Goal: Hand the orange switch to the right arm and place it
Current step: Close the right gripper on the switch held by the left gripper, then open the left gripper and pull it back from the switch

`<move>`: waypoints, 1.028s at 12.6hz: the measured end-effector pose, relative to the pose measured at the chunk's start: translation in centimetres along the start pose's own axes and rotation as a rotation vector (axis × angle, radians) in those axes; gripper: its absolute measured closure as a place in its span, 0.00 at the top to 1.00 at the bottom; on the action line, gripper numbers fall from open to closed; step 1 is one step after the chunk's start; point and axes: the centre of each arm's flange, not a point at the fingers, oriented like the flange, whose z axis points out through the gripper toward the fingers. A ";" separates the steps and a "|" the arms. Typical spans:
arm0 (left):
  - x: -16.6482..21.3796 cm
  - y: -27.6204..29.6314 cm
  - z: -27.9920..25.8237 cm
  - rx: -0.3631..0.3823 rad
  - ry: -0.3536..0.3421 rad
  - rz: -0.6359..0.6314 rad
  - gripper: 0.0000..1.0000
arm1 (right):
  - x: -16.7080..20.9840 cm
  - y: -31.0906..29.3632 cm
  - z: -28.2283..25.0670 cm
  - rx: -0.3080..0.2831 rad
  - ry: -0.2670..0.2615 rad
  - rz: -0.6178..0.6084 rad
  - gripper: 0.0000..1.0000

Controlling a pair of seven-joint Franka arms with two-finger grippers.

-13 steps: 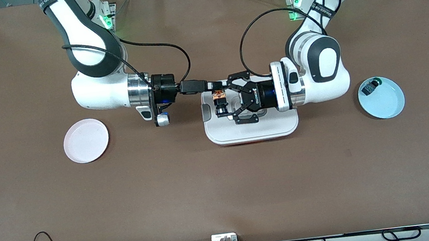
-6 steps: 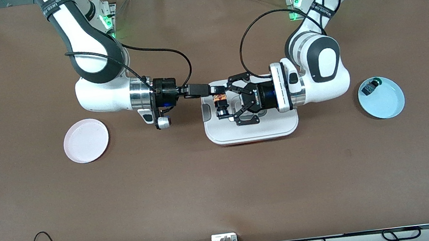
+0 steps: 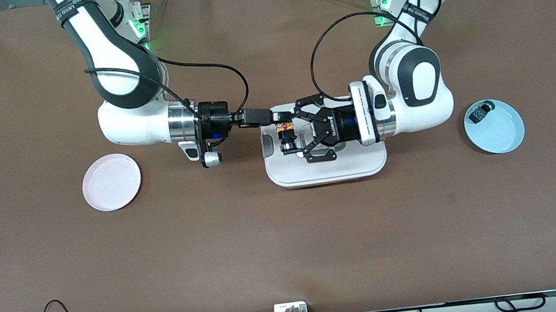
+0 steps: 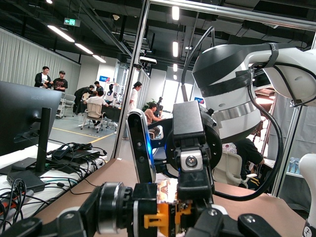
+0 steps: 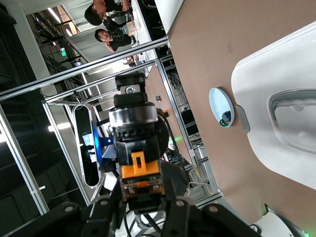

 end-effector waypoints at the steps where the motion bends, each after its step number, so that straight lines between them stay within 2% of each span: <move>1: 0.0 0.0 0.0 0.000 0.000 0.000 0.72 | 0.0 0.0 0.0 0.000 0.000 -0.001 0.33; 3: 0.1 0.0 0.1 0.004 0.006 -0.003 0.73 | 0.0 -0.2 -0.1 0.003 -0.001 -0.003 0.33; 4: 0.2 0.1 0.2 0.002 0.008 -0.003 0.78 | 0.1 -0.4 -0.1 0.004 -0.001 -0.006 0.33; 6: 0.3 0.5 0.7 -0.007 0.011 -0.004 1.00 | 0.3 -0.6 -0.2 0.007 0.002 -0.010 0.33; 10: 0.5 -0.1 -0.1 0.005 0.017 -0.003 1.00 | 1.0 -0.9 -1.3 -0.007 0.009 -0.027 0.33; 13: 1.2 -1.0 -2.2 -0.018 0.064 -0.013 1.00 | 3.1 -0.8 -5.2 -0.066 -0.031 -0.068 0.33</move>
